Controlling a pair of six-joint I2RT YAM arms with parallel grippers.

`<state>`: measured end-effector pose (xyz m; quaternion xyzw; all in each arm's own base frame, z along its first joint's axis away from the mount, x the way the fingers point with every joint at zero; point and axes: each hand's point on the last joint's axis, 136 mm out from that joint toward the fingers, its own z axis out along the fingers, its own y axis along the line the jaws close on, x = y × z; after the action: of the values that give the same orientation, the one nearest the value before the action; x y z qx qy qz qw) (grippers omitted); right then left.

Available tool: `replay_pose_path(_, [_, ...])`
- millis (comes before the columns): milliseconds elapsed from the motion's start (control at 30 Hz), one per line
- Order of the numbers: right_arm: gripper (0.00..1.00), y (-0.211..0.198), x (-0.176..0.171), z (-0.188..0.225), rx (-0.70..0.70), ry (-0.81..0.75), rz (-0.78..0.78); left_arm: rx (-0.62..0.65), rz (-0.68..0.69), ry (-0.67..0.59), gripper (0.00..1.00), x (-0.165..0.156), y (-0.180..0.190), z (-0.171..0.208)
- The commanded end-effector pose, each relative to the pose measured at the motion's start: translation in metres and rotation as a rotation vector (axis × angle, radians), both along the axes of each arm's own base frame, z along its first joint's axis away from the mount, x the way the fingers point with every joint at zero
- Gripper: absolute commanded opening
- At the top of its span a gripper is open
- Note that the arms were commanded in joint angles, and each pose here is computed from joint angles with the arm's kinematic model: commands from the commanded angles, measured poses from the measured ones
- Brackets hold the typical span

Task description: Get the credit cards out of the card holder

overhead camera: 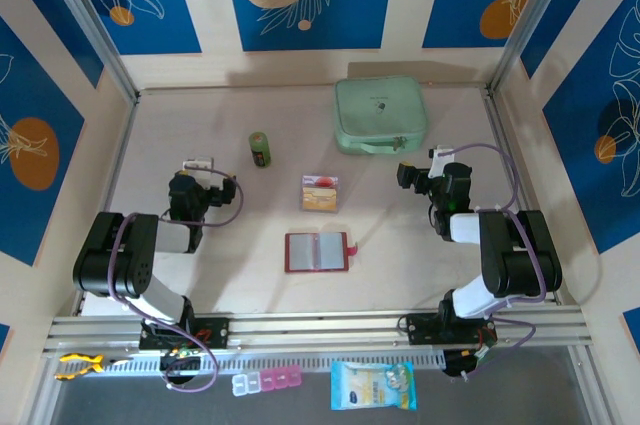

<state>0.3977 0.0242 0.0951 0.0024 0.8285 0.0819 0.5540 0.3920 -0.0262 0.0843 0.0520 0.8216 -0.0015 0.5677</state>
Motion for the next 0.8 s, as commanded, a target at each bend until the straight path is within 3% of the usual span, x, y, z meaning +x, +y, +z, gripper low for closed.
replay_pose_path(0, [0.99, 0.001, -0.002, -0.003, -0.018, -0.005, 0.004, 0.005, -0.02, -0.018, 0.99, 0.005, -0.002, 0.006])
replay_pose_path(633, [0.99, 0.001, -0.001, -0.002, -0.02, -0.007, 0.005, 0.005, -0.019, -0.018, 1.0, 0.006, -0.002, 0.006])
replay_pose_path(767, [0.99, 0.014, -0.004, -0.001, 0.023, -0.004, 0.119, 0.005, -0.02, -0.019, 1.0, 0.006, -0.002, 0.007])
